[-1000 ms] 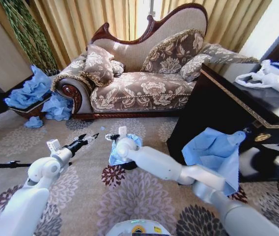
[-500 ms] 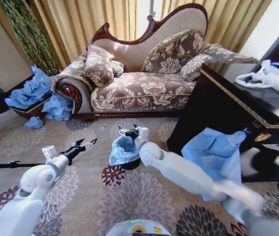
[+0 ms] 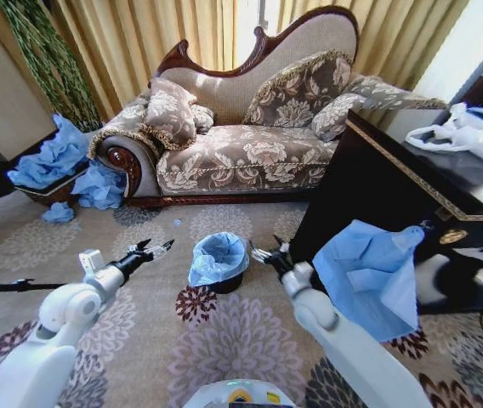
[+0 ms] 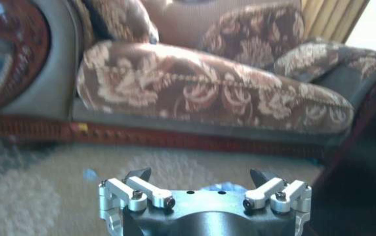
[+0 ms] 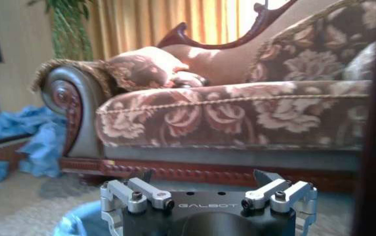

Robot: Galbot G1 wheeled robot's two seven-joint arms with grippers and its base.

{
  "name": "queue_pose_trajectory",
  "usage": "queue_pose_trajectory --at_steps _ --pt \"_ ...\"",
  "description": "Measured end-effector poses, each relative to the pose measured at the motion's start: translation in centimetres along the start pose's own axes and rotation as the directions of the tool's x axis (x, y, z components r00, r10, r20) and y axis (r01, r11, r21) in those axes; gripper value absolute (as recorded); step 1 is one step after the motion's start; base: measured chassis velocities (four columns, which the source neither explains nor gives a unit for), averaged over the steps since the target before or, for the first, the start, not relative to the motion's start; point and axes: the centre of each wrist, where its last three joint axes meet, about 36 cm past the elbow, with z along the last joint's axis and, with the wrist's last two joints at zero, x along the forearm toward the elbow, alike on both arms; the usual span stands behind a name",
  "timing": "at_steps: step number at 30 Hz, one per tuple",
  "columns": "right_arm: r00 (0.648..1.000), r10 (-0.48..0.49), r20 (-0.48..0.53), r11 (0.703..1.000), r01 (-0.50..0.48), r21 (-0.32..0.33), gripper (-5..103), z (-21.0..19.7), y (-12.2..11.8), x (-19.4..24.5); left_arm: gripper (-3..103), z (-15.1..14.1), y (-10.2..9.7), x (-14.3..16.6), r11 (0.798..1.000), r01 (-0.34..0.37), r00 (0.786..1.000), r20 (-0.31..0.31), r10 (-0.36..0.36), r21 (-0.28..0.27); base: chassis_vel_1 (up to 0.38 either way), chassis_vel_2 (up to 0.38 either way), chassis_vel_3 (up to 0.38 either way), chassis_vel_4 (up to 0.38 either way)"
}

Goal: Place a garbage bag over the trash bin.

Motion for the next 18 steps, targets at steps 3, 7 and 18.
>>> queue_pose_trajectory --at_steps 3,7,18 --pt "0.997 0.07 -0.015 0.998 -0.07 0.0 100 0.8 0.7 3.5 100 1.1 -0.8 0.9 0.999 0.013 1.0 0.026 -0.012 -0.036 0.0 0.0 0.0 0.0" --pt "0.989 0.149 0.007 0.989 -0.148 -0.019 100 0.1 0.8 6.4 100 3.1 -1.8 2.5 0.994 0.051 0.998 0.033 -0.048 -0.096 0.0 0.0 0.0 0.0" --pt "0.952 0.299 0.066 0.954 -0.298 -0.016 100 -2.8 1.3 11.5 100 5.0 -5.6 7.3 0.976 0.154 0.983 0.124 -0.136 -0.151 0.0 0.0 0.0 0.0"
